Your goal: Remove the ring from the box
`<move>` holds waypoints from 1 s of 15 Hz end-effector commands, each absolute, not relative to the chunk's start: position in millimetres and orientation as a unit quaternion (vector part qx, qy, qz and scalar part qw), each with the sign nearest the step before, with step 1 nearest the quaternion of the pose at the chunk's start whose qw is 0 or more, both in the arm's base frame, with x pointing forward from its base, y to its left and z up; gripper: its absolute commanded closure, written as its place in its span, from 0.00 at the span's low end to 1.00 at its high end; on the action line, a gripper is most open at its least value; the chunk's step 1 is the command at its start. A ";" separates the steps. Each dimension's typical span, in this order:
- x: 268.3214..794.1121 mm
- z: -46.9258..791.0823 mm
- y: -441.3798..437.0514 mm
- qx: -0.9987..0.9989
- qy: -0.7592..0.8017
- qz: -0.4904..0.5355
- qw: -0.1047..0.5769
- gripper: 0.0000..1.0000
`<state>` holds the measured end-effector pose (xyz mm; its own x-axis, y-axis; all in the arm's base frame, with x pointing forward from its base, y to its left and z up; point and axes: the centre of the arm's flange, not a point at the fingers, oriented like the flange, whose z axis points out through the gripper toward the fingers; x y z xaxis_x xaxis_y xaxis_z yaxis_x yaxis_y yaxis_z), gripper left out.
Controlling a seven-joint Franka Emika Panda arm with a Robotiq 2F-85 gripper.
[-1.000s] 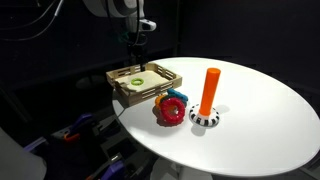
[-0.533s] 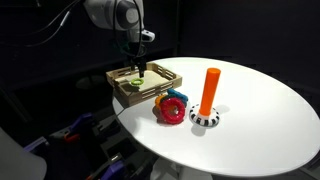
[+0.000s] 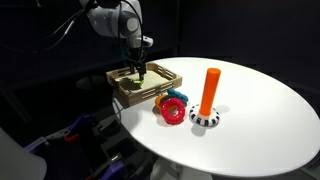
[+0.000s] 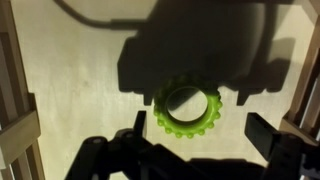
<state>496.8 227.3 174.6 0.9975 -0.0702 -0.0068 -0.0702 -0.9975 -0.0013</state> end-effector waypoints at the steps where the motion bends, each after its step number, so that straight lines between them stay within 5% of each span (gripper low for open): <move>1: 508.0 165.9 232.0 -0.999 0.034 -0.013 -0.004 0.00; 13: 510.0 149.2 228.9 -0.999 0.043 -0.029 0.009 0.00; 14: 510.0 149.1 228.6 -0.999 0.044 -0.030 0.010 0.04; 15: 510.1 149.4 228.1 -0.999 0.044 -0.031 0.010 0.24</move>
<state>505.6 227.9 149.9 0.9962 -0.0734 0.0470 -0.0728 -0.9973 -0.0131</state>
